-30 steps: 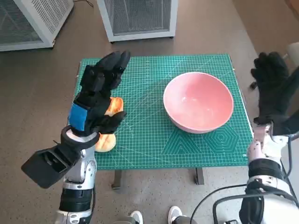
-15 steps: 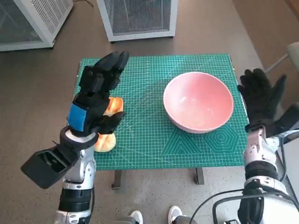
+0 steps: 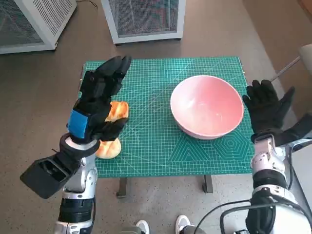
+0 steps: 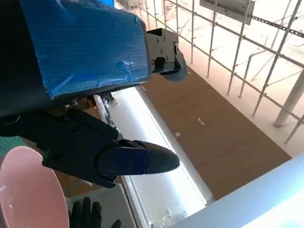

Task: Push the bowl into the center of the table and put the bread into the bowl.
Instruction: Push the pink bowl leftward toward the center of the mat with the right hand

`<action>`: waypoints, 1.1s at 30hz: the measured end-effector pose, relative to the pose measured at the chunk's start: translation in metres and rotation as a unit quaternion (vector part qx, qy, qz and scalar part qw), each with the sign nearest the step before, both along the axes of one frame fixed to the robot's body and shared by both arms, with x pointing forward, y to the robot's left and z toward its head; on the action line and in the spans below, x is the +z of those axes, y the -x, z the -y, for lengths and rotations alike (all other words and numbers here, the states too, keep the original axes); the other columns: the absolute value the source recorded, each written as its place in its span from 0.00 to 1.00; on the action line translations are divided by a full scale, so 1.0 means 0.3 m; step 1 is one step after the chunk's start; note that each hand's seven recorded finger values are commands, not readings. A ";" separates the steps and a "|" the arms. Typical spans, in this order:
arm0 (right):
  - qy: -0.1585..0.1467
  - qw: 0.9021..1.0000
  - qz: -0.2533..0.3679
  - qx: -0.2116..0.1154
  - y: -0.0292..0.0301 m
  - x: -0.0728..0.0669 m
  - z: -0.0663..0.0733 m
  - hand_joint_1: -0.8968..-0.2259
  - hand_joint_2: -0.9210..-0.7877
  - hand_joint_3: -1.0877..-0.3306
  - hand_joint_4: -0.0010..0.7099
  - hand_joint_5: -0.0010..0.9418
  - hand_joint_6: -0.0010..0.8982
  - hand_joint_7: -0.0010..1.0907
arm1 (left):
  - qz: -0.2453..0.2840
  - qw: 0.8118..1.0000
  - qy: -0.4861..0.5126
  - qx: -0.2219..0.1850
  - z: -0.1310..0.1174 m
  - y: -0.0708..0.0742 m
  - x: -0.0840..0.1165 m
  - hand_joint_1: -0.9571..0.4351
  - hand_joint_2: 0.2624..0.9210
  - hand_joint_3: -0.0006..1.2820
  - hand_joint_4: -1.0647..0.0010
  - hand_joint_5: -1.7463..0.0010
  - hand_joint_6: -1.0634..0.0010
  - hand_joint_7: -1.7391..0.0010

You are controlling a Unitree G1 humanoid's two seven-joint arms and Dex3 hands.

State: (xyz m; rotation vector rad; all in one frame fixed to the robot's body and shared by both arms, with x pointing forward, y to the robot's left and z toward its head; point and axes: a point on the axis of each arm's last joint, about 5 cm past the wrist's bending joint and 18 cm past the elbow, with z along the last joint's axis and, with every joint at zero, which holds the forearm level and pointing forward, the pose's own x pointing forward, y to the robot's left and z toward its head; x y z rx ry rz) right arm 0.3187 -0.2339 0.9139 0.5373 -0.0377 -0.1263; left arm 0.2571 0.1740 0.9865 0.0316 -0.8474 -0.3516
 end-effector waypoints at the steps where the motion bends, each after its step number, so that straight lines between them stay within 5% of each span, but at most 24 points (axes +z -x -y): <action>1: -0.001 1.000 0.000 0.002 0.000 -0.001 -0.003 0.83 0.00 0.64 0.37 0.01 0.22 0.31 | 0.000 1.000 -0.001 0.001 0.000 0.000 0.000 0.27 1.00 0.28 0.79 1.00 1.00 0.66; 15: 0.020 0.999 -0.005 0.026 -0.013 0.003 -0.039 0.85 0.00 0.64 0.38 0.01 0.24 0.31 | -0.004 1.000 -0.006 0.011 -0.009 0.005 -0.006 0.27 1.00 0.28 0.80 1.00 1.00 0.66; 21: 0.018 0.999 -0.001 0.042 -0.026 0.011 -0.076 0.83 0.00 0.67 0.43 0.03 0.25 0.32 | -0.005 1.000 -0.006 0.014 -0.010 0.006 -0.008 0.26 1.00 0.28 0.80 1.00 1.00 0.66; 29: 0.014 0.998 0.008 0.062 -0.042 0.022 -0.123 0.87 0.00 0.65 0.38 0.01 0.25 0.33 | -0.004 1.000 -0.008 0.016 -0.013 0.006 -0.007 0.26 1.00 0.29 0.80 1.00 1.00 0.66; 33: 0.012 0.997 0.012 0.070 -0.047 0.027 -0.140 0.86 0.00 0.65 0.36 0.00 0.20 0.43 | -0.003 1.000 -0.009 0.017 -0.016 0.006 -0.006 0.26 1.00 0.28 0.80 1.00 1.00 0.66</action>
